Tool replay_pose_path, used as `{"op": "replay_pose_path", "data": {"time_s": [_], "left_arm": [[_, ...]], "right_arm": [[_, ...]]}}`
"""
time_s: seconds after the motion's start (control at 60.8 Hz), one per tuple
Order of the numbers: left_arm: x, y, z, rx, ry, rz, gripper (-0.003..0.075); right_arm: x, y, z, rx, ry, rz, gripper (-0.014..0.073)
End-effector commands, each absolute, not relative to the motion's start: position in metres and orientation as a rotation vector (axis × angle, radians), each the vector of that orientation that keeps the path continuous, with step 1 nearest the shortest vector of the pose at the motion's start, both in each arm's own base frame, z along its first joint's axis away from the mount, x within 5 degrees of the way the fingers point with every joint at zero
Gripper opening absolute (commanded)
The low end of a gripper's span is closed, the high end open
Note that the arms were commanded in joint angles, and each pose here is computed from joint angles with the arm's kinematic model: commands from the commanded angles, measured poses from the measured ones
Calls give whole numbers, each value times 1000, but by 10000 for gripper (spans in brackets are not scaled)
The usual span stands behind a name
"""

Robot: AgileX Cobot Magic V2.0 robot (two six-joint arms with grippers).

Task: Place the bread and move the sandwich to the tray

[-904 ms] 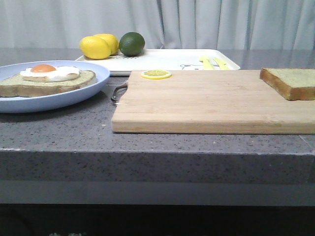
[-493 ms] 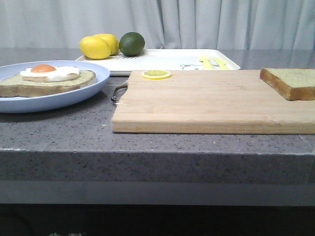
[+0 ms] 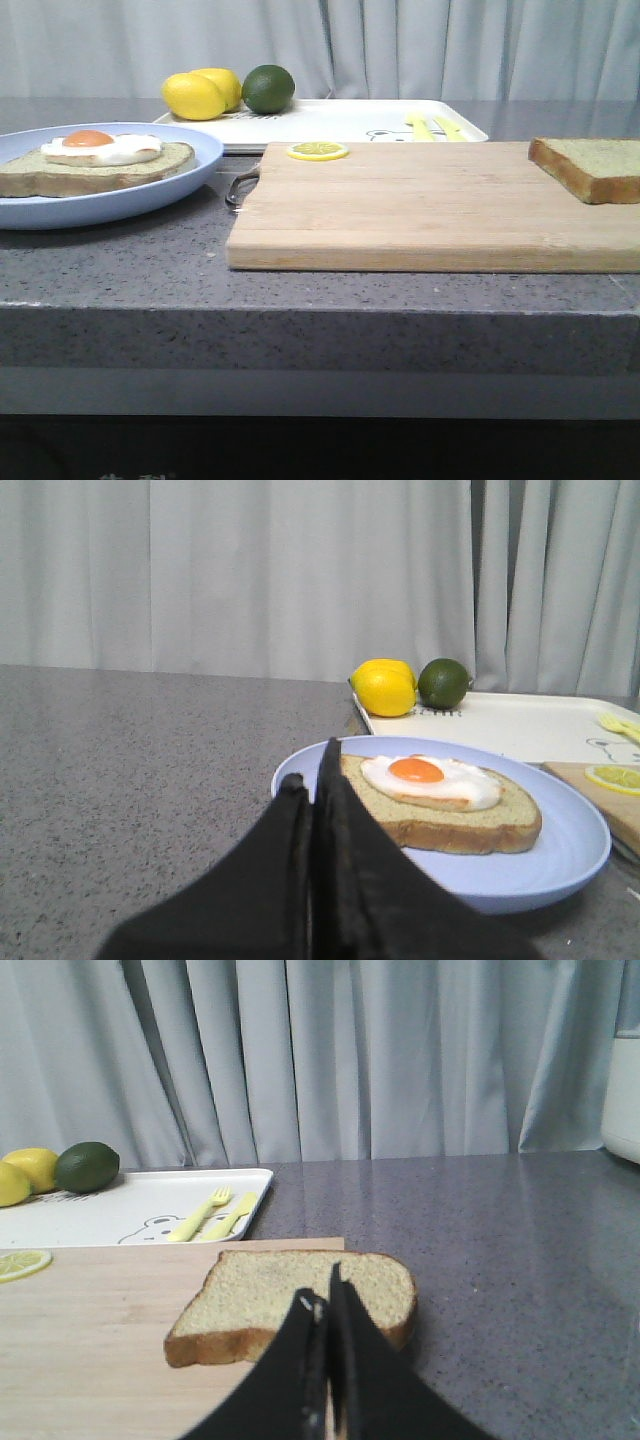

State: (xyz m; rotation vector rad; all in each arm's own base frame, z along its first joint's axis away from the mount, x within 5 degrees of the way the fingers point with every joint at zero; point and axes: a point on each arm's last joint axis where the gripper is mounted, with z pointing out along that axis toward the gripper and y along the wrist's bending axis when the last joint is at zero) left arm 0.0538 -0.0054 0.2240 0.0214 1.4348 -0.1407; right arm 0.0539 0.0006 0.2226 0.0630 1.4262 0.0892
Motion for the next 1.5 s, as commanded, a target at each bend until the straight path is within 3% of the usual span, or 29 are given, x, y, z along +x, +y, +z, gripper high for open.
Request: {"op": "replay_pose_path", "data": {"time_s": [0.0,0.197,0.477,0.707,1.036,1.134,1.233,1.315,1.364,1.414,1.479], "left_arm": [[42,-4,264,0,1243,-170,-20],[23,-2,325,3,1216,-173,-20],[32,-4,376,10,1516,-163,-20],[54,-6,376,10,1607,-158,-20],[71,-8,371,10,1675,-155,-20],[74,-8,370,12,1688,-148,-18],[77,-8,369,13,1704,-146,49],[78,-8,368,13,1711,-146,177],[78,-8,369,13,1709,-146,299],[78,-8,369,13,1709,-146,400],[78,-8,369,13,1709,-146,480]], "right_arm": [[42,0,262,48,1293,74,-68],[29,0,317,56,1373,68,-68],[46,-1,369,72,1609,59,-68],[79,-1,359,81,1813,51,-68],[102,0,343,95,1974,65,-59],[106,0,340,97,2003,63,48],[110,0,338,97,2021,63,271],[112,0,338,97,2022,63,456],[112,0,338,97,2015,63,552],[112,0,339,97,2009,63,601],[112,0,339,97,2009,63,616]]}}
